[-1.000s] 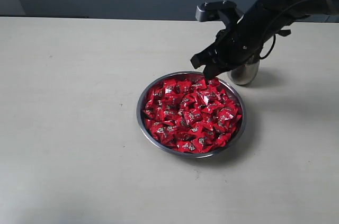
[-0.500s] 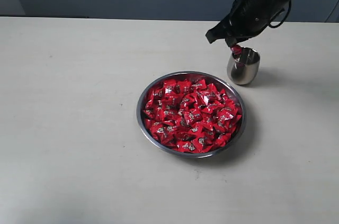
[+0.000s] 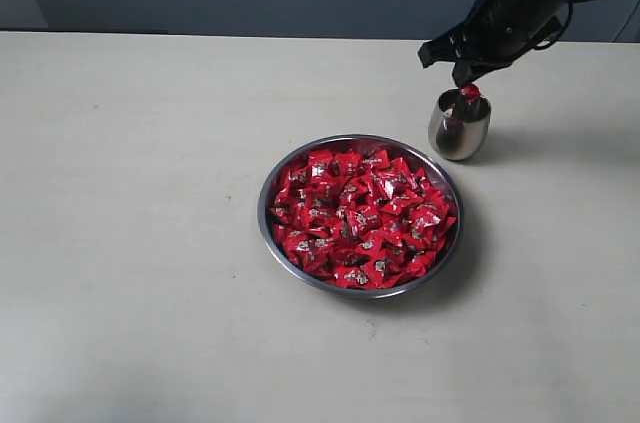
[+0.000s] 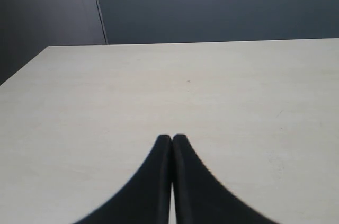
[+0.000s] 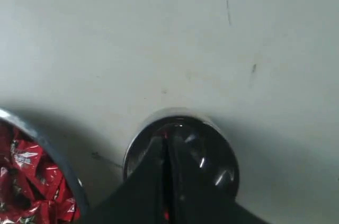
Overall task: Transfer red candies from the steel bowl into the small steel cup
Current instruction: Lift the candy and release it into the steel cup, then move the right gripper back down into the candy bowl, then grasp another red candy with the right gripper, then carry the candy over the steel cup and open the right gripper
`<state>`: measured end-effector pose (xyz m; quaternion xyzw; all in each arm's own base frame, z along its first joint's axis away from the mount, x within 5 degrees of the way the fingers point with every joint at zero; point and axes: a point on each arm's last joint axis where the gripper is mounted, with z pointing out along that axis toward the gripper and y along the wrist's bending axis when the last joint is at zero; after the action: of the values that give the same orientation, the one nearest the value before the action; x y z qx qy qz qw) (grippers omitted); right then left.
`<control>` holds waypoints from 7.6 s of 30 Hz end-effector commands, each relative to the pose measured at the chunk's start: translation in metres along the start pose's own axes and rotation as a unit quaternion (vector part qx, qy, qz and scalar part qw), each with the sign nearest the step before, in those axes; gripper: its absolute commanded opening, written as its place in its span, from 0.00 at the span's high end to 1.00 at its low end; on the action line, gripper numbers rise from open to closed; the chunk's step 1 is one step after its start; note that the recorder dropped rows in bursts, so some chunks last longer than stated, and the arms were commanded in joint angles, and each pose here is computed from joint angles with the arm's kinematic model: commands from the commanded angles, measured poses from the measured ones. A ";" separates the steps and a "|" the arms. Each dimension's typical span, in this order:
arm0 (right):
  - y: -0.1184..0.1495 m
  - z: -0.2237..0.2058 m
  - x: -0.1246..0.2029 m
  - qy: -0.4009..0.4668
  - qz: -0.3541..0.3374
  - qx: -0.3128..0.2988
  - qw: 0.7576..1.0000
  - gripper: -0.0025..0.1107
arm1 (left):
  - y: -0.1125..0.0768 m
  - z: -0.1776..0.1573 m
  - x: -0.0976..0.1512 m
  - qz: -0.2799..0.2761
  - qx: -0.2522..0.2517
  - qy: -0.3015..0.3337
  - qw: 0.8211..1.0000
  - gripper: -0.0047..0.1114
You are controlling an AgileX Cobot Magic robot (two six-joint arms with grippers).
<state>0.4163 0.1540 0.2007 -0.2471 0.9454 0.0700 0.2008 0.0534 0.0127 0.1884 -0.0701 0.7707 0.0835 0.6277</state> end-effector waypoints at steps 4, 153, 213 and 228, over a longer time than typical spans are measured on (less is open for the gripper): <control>-0.001 0.011 0.000 0.004 -0.008 -0.002 1.000 0.98 | 0.000 0.000 0.001 0.003 0.004 -0.001 1.000 0.96; 0.096 0.017 0.109 0.149 -0.085 -0.045 0.984 0.76 | 0.000 0.000 0.001 0.003 0.004 -0.001 1.000 0.96; 0.011 -0.007 0.005 -0.036 -0.017 0.058 0.997 0.98 | 0.000 0.000 0.001 0.003 0.004 -0.001 1.000 0.96; 0.011 -0.006 0.011 -0.001 -0.020 0.059 0.998 0.97 | 0.000 0.000 0.001 0.003 0.004 -0.001 1.000 0.96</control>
<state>0.3994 0.1586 0.1997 -0.2500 0.9435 0.0157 0.2167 0.0534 0.0127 0.1884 -0.0701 0.7707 0.0835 0.6277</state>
